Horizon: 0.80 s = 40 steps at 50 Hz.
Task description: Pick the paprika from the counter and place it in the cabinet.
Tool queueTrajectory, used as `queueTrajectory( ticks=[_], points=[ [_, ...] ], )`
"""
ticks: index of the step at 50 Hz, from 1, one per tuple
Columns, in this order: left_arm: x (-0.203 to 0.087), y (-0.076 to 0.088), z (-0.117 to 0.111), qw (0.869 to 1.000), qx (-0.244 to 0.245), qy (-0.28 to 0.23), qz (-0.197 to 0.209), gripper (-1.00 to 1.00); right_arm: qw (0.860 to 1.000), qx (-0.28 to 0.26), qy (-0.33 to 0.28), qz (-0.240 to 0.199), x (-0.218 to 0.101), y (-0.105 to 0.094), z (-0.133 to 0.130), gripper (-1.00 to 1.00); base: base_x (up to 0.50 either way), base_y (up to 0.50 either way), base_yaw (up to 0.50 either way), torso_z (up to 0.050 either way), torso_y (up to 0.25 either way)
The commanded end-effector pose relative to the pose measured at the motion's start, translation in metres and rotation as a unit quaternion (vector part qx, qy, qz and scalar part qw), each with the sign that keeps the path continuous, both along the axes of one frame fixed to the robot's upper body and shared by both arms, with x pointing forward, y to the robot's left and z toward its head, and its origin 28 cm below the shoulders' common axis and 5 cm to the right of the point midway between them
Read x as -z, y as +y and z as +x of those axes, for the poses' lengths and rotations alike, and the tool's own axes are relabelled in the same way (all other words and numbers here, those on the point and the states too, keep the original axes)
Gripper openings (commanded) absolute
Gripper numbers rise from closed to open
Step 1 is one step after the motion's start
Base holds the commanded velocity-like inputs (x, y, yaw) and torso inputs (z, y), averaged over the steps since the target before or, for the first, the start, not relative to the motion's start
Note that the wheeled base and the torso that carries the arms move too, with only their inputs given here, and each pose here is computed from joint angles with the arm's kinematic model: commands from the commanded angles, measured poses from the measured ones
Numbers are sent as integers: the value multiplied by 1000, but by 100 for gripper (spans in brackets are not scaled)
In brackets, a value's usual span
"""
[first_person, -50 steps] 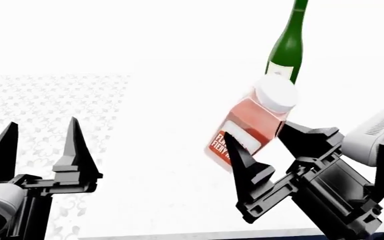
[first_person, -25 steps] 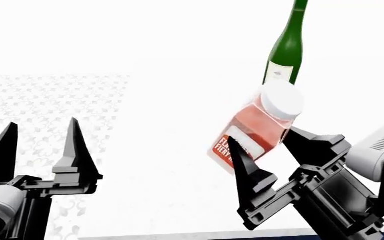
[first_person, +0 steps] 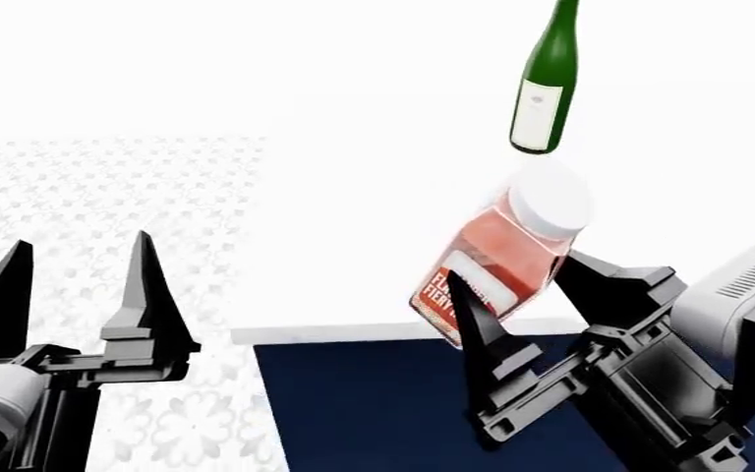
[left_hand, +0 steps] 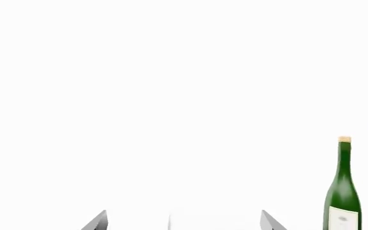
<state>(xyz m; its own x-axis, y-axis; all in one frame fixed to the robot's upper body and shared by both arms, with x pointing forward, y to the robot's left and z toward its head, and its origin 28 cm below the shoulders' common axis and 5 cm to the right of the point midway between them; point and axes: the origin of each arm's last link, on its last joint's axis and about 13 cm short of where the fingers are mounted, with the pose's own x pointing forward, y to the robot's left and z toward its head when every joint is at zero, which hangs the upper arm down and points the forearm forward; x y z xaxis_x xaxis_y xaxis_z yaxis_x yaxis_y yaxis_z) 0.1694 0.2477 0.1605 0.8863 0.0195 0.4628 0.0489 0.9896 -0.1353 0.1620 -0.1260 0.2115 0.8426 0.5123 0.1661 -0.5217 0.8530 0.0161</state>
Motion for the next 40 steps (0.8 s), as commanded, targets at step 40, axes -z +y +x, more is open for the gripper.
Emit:
queueTrajectory(
  ticks=[40],
  points=[
    [-1,1,-1,1000,-2,-1,0,100,999,39,-26,-11,3,-2,12,-100,33,134,125,0,0]
  ],
)
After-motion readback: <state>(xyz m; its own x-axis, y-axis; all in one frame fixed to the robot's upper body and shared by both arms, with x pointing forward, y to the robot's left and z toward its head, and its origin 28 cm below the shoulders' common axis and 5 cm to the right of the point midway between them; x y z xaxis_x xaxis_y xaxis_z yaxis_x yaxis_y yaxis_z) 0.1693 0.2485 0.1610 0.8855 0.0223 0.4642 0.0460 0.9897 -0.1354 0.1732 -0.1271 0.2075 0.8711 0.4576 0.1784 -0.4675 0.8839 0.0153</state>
